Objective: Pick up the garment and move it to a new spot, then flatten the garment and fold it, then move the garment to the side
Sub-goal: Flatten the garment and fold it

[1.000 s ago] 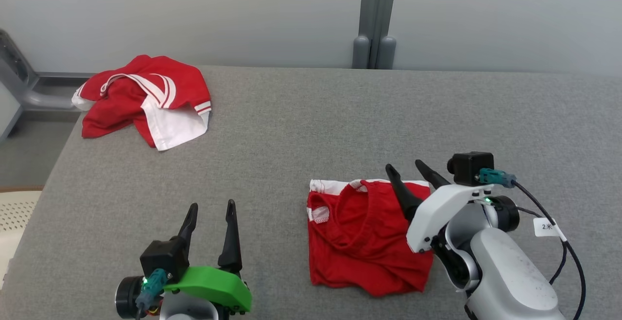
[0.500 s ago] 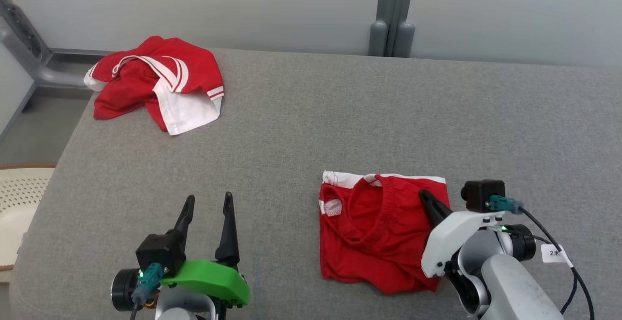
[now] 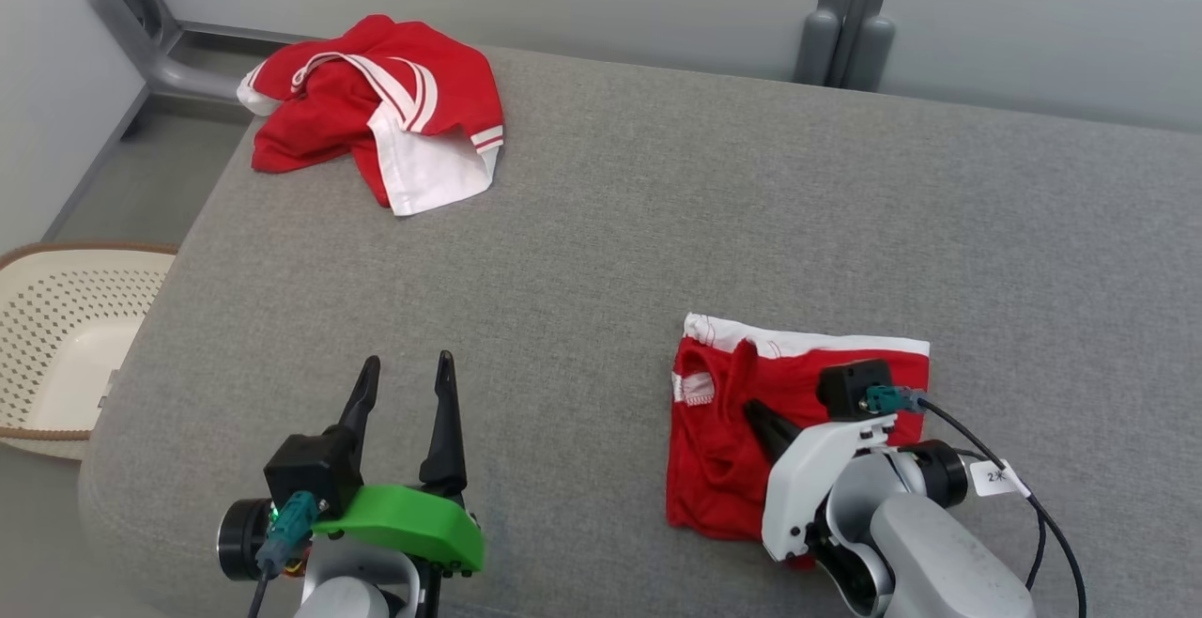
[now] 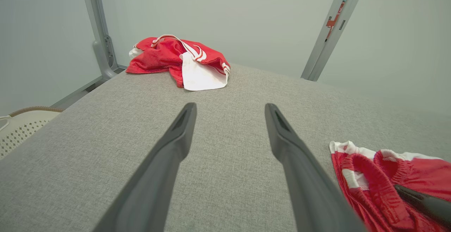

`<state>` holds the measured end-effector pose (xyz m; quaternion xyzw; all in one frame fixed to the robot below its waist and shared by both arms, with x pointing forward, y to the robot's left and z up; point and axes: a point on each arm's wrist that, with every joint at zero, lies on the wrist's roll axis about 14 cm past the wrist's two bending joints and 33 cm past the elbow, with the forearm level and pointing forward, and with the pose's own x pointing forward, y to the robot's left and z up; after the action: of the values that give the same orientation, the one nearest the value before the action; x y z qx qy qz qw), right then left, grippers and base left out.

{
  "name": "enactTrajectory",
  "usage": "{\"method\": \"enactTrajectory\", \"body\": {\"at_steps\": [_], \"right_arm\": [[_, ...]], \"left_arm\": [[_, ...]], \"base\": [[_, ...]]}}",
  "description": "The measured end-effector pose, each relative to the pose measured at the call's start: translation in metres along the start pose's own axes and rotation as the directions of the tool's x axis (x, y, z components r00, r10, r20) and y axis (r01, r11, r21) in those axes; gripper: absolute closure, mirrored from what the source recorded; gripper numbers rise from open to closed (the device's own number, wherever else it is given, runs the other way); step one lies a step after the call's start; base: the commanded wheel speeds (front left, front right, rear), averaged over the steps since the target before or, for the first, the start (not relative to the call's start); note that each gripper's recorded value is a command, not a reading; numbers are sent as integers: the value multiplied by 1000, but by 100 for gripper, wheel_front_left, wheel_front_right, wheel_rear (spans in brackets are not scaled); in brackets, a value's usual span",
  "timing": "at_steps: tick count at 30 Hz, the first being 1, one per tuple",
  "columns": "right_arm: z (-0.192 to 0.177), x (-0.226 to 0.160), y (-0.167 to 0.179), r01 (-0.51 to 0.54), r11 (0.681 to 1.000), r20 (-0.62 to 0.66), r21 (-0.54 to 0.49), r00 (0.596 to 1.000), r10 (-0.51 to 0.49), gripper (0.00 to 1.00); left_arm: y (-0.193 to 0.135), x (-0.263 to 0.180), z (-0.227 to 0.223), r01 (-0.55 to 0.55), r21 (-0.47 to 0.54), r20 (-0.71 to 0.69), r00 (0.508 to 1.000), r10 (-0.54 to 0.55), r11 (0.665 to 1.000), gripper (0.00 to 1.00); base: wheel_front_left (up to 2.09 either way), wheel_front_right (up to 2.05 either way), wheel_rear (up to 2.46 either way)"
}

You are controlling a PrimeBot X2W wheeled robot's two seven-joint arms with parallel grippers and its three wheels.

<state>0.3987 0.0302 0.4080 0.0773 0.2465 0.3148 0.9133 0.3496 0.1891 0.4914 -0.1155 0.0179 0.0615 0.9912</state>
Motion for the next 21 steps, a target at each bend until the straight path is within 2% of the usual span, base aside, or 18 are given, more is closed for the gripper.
{"method": "enactTrajectory", "body": {"at_steps": [10,16,17,19,21], "right_arm": [[-25,6,18,-59,998,-77,-20,995,57,100],[-24,1,23,-69,997,-40,-22,997,68,100],[-21,0,23,-66,998,-23,-17,998,66,82],[-9,-3,23,-65,998,32,1,997,65,0],[1,-6,24,-64,998,76,-4,995,64,0]], "left_arm": [[8,-3,-1,-23,7,-1,1000,23,1000,0],[2,-2,-1,1,12,-3,1000,-1,1000,0],[0,-2,-1,8,13,-2,1000,-8,1000,0],[-4,-2,0,22,13,1,1000,-22,1000,0],[-9,-3,1,39,13,5,999,-39,999,0]], "base": [[0,0,0],[0,0,0],[0,0,0],[0,0,0],[0,0,0]]}}
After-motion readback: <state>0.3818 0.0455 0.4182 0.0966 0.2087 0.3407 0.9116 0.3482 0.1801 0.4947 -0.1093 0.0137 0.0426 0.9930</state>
